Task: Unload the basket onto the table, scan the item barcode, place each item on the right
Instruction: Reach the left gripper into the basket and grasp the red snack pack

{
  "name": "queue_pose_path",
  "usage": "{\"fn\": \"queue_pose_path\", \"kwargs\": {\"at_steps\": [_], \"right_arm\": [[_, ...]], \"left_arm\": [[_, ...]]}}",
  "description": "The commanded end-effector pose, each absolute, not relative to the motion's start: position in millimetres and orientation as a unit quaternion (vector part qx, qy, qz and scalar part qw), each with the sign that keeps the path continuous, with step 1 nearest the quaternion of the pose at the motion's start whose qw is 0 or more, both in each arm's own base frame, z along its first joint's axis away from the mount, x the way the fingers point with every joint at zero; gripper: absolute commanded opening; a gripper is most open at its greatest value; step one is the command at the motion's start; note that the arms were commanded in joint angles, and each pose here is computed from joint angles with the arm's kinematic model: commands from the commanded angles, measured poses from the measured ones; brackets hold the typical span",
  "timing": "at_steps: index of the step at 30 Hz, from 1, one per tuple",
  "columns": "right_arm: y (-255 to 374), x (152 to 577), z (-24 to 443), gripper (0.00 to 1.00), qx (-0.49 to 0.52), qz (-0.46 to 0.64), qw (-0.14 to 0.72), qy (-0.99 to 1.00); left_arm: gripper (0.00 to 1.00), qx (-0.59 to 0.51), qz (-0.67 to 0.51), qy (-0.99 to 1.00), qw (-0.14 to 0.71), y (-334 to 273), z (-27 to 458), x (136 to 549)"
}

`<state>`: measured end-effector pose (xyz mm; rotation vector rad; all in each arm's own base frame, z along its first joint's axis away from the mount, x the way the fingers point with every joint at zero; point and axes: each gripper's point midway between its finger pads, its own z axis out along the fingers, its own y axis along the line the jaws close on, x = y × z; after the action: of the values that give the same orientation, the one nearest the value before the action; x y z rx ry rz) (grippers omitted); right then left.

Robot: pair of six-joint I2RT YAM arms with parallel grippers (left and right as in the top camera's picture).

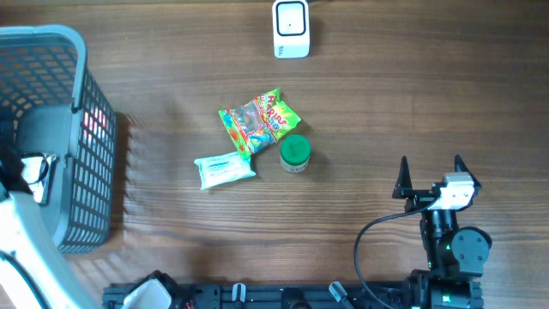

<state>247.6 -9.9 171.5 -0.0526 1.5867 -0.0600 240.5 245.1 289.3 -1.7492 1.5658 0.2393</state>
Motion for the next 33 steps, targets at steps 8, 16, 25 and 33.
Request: {"fn": "queue_pose_path", "kwargs": {"at_steps": [8, 16, 25, 33], "right_arm": [[-6.2, 247.5, 172.9, 1.00, -0.033, -0.022, 0.703, 0.710], [-6.2, 247.5, 172.9, 1.00, -0.033, -0.022, 0.703, 0.710], [-6.2, 247.5, 172.9, 1.00, -0.033, -0.022, 0.703, 0.710], [-6.2, 247.5, 172.9, 1.00, -0.033, -0.022, 0.703, 0.710]], "left_arm": [[1.00, -0.725, -0.004, 0.660, 0.197, 261.2, 153.4, 287.9], [1.00, -0.687, -0.068, 0.709, 0.144, 228.1, 86.0, 348.5], [1.00, -0.678, -0.065, 0.718, 0.145, 202.3, 54.8, 386.4], [0.63, -0.681, -0.050, 0.725, 0.088, 193.6, 19.3, 373.6]]}}
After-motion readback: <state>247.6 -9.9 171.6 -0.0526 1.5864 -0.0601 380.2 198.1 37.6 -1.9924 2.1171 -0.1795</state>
